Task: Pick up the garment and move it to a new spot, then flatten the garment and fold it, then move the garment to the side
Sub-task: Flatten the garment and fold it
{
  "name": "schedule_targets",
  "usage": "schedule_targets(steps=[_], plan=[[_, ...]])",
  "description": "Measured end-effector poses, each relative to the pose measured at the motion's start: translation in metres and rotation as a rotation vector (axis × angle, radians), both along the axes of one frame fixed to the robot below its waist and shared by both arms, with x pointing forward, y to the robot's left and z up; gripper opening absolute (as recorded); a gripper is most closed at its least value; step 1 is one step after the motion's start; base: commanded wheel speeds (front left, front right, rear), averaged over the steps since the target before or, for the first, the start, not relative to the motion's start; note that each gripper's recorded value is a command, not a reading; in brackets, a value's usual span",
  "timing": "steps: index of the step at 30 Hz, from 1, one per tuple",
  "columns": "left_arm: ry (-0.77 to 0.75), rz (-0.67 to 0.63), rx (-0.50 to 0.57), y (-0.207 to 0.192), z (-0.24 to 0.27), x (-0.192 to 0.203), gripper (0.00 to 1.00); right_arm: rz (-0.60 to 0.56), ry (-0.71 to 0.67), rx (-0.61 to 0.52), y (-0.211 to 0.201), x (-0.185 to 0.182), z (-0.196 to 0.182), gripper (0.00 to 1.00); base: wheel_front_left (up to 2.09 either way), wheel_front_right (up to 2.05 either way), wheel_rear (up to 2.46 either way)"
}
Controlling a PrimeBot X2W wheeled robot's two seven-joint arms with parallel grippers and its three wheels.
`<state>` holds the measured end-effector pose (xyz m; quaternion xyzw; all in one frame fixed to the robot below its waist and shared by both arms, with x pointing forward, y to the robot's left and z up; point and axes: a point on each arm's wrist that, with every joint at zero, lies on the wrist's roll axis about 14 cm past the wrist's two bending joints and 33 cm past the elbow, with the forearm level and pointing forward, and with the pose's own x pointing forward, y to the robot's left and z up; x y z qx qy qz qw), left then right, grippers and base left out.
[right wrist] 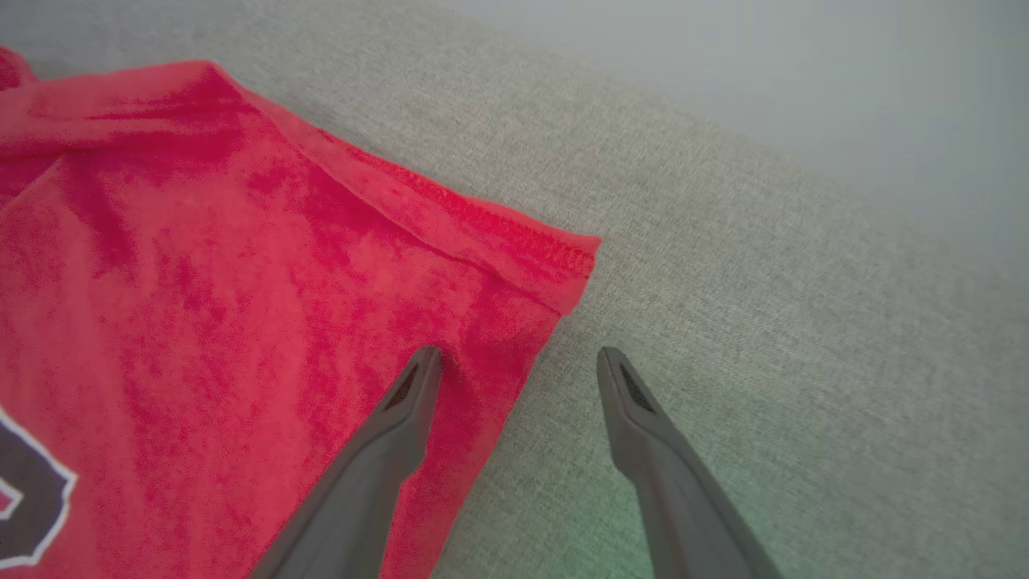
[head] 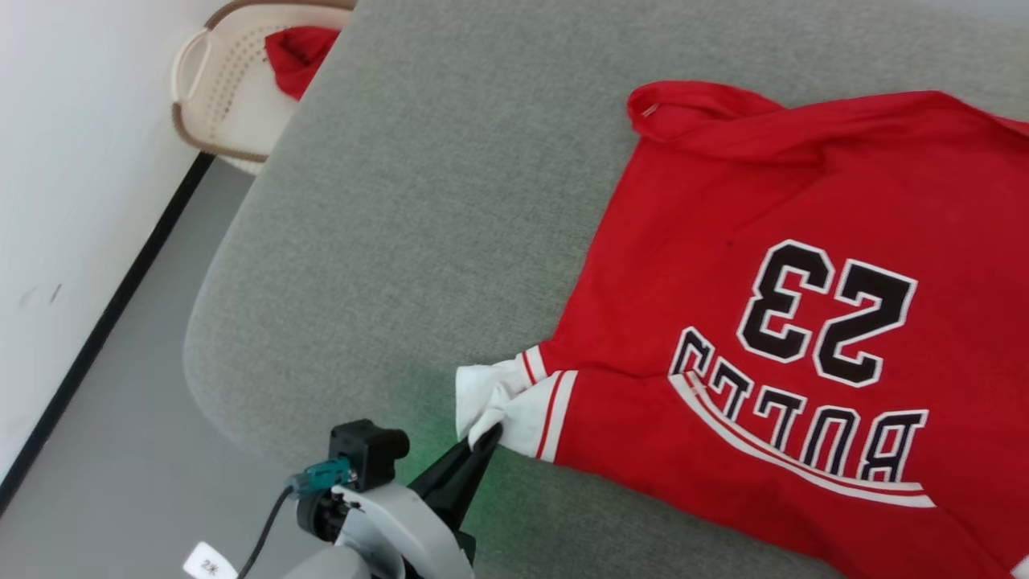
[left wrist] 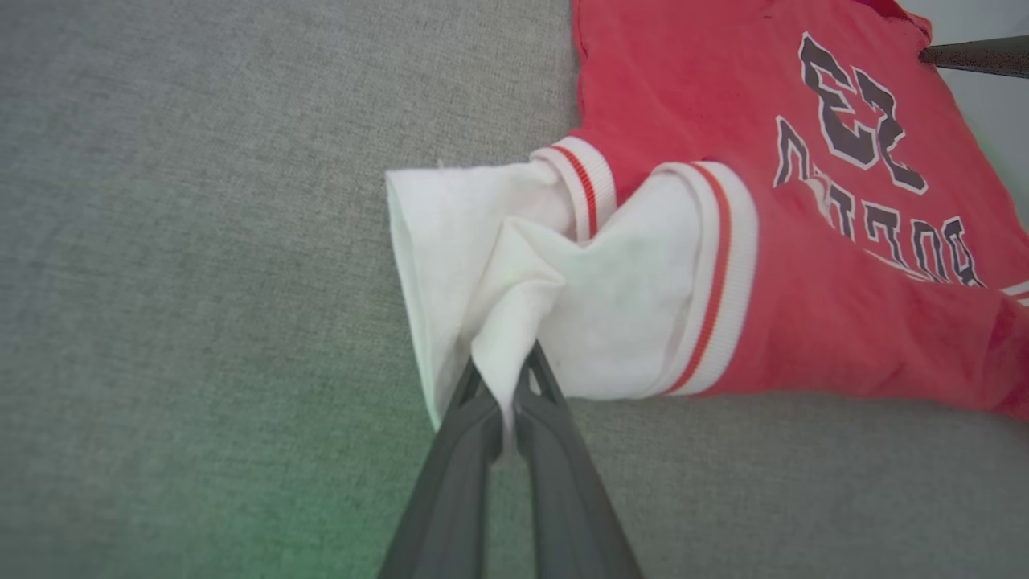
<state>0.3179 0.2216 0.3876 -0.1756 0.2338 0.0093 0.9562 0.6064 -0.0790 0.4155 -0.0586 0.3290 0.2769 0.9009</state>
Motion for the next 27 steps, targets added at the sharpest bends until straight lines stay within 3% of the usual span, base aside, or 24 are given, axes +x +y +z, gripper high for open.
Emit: schedule_targets(steps=[10,11,12,13,18,27], plan=[[0.026,0.024,-0.012,0.002,-0.011,0.001,0.00,0.002,0.206,-0.058,0.024,0.014,-0.038,1.00,0.00,0.00,0.00],[0.028,0.023,-0.014,0.001,-0.012,0.002,0.00,0.007,0.213,-0.073,0.026,0.015,-0.040,0.70,0.00,0.00,0.00],[0.031,0.027,-0.014,0.002,-0.013,0.002,0.00,0.010,0.219,-0.078,0.028,0.016,-0.041,0.04,0.00,0.00,0.00],[0.030,0.028,-0.016,0.002,-0.014,0.002,0.00,0.014,0.225,-0.079,0.030,0.017,-0.041,0.00,0.00,0.00,0.00],[0.029,0.040,-0.018,0.005,-0.015,0.002,0.00,0.024,0.244,-0.074,0.036,0.015,-0.037,0.00,0.00,0.00,0.00],[-0.003,0.028,0.004,0.013,-0.009,0.007,0.00,-0.036,0.219,-0.053,0.010,0.014,-0.010,0.00,0.00,0.00,0.00]])
